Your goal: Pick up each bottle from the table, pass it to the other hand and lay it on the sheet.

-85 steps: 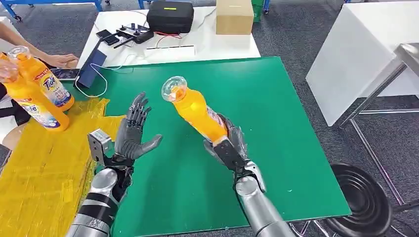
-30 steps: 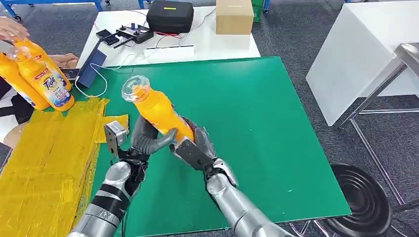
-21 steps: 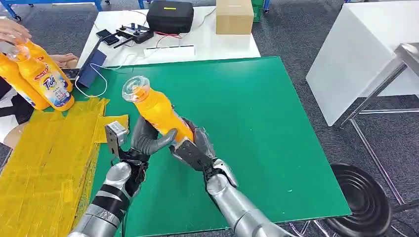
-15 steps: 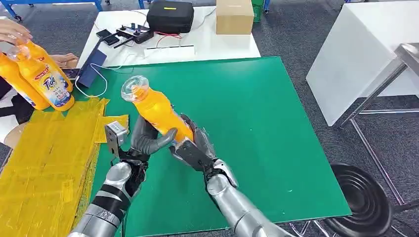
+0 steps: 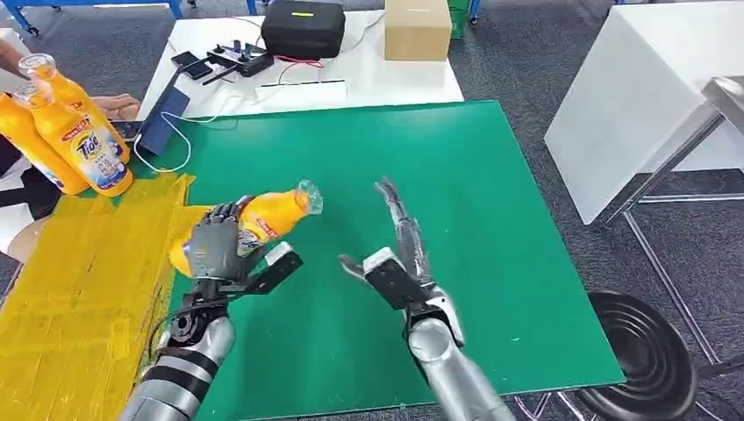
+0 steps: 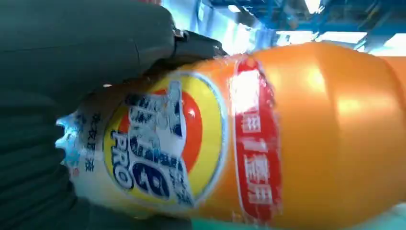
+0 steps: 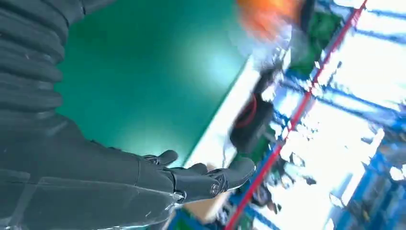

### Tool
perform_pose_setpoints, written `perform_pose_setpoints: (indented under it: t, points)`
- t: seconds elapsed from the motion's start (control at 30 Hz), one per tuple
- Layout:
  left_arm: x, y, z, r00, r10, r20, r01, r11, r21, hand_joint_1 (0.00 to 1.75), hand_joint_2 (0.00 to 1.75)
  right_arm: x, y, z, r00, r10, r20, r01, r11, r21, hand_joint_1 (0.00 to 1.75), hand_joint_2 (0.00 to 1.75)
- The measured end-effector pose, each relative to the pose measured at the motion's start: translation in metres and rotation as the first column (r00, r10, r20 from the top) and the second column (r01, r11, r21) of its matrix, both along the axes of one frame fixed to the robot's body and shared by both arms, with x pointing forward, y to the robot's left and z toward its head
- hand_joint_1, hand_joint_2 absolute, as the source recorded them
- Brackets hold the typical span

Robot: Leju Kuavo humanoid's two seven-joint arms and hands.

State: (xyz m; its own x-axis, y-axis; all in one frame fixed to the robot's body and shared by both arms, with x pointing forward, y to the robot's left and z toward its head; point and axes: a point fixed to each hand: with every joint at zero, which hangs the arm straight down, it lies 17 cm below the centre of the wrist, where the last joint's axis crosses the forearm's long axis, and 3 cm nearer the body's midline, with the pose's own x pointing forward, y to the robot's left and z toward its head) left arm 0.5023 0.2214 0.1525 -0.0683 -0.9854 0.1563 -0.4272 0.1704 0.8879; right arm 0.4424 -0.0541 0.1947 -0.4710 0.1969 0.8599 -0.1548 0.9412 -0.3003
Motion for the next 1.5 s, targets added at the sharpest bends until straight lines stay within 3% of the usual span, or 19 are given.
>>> perform_pose_setpoints:
  t: [0.13, 0.27, 0.53, 0.57, 0.6, 1.17, 1.37, 1.5]
  points:
    - [-0.002, 0.074, -0.059, 0.959, 0.23, -0.167, -0.219, 0.972, 0.083, 1.75, 1.75, -0.012, -0.033, 0.021, 0.997, -0.055, 0.058, 0.053, 0.998, 0.033, 0.0, 1.75]
    - [-0.004, 0.109, -0.081, 0.912, 0.336, -0.235, -0.311, 0.94, 0.138, 1.75, 1.75, -0.017, -0.046, 0.033, 0.993, -0.077, 0.091, 0.073, 0.996, 0.046, 0.0, 1.75]
    - [-0.006, 0.167, -0.09, 0.845, 0.479, -0.238, -0.444, 0.876, 0.187, 1.75, 1.75, -0.021, -0.057, 0.044, 0.988, -0.096, 0.117, 0.089, 0.994, 0.059, 0.0, 1.75]
    - [-0.007, 0.171, -0.089, 0.843, 0.486, -0.231, -0.452, 0.872, 0.188, 0.24, 1.75, -0.021, -0.057, 0.043, 0.988, -0.096, 0.117, 0.09, 0.994, 0.059, 0.0, 1.75]
    - [-0.007, 0.176, -0.088, 0.843, 0.491, -0.218, -0.457, 0.869, 0.188, 0.0, 1.75, -0.021, -0.058, 0.043, 0.988, -0.098, 0.116, 0.091, 0.994, 0.061, 0.0, 1.75]
    - [-0.028, 0.186, -0.068, 0.875, 0.47, -0.118, -0.448, 0.878, 0.169, 0.0, 1.75, -0.019, -0.062, 0.037, 0.988, -0.114, 0.101, 0.106, 0.991, 0.08, 0.0, 1.75]
    - [-0.017, 0.155, -0.066, 0.951, 0.277, -0.14, -0.274, 0.961, 0.038, 0.0, 1.75, -0.019, -0.062, 0.035, 0.988, -0.116, 0.099, 0.108, 0.991, 0.08, 0.0, 1.75]
    - [-0.016, 0.149, -0.064, 0.957, 0.255, -0.137, -0.261, 0.965, -0.032, 0.0, 1.75, -0.019, -0.062, 0.035, 0.988, -0.118, 0.098, 0.11, 0.991, 0.08, 0.0, 1.75]
